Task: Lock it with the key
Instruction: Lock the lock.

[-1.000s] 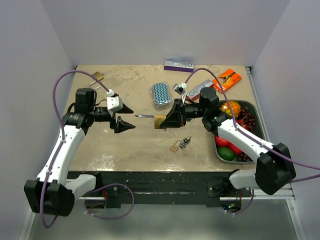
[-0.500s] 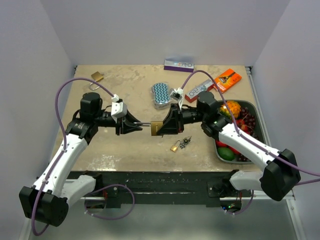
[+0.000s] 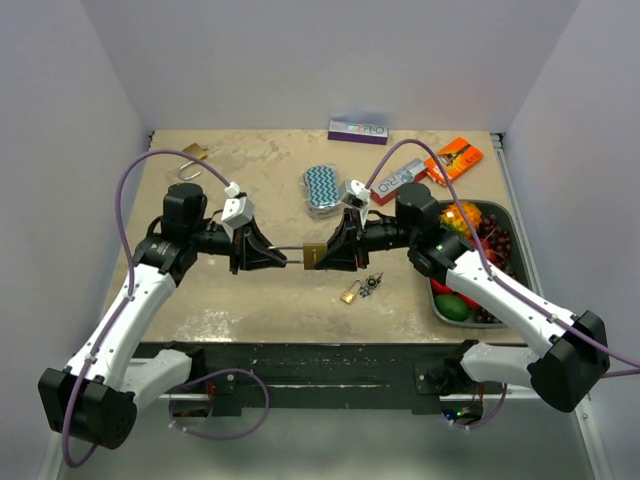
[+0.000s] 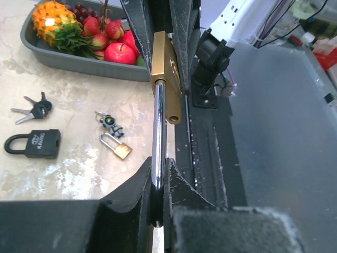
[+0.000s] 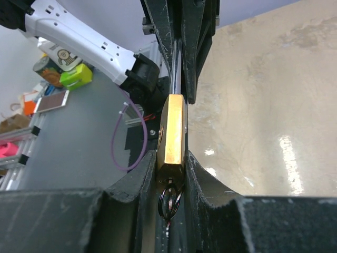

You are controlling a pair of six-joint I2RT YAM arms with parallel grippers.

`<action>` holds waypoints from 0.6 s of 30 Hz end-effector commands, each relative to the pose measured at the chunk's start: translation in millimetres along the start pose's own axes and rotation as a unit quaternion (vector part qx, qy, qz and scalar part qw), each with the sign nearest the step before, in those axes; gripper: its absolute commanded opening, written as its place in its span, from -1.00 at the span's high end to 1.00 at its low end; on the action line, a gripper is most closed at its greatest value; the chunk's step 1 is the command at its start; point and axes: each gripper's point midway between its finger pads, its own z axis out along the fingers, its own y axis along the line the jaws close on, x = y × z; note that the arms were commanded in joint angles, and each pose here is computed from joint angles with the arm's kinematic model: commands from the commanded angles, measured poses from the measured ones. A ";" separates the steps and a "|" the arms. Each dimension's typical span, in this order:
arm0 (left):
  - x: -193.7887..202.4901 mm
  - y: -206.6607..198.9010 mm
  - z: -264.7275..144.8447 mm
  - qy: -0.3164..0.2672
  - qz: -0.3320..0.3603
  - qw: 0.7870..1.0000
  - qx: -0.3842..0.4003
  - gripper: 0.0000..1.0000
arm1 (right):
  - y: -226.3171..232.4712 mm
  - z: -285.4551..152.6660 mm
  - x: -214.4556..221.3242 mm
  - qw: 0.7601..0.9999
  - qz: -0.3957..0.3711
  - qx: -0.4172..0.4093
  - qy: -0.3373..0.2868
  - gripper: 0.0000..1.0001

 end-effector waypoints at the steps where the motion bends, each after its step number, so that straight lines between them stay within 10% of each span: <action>1: -24.5 -11.4 6.8 -0.022 -0.019 0.999 0.021 1.00 | 16.1 -0.3 -37.3 0.995 -0.098 -0.002 -0.036 1.00; 18: -41.6 -28.1 34.9 -0.060 -0.034 0.996 0.049 1.00 | 28.4 22.4 -29.5 0.994 -0.097 -0.030 -0.037 1.00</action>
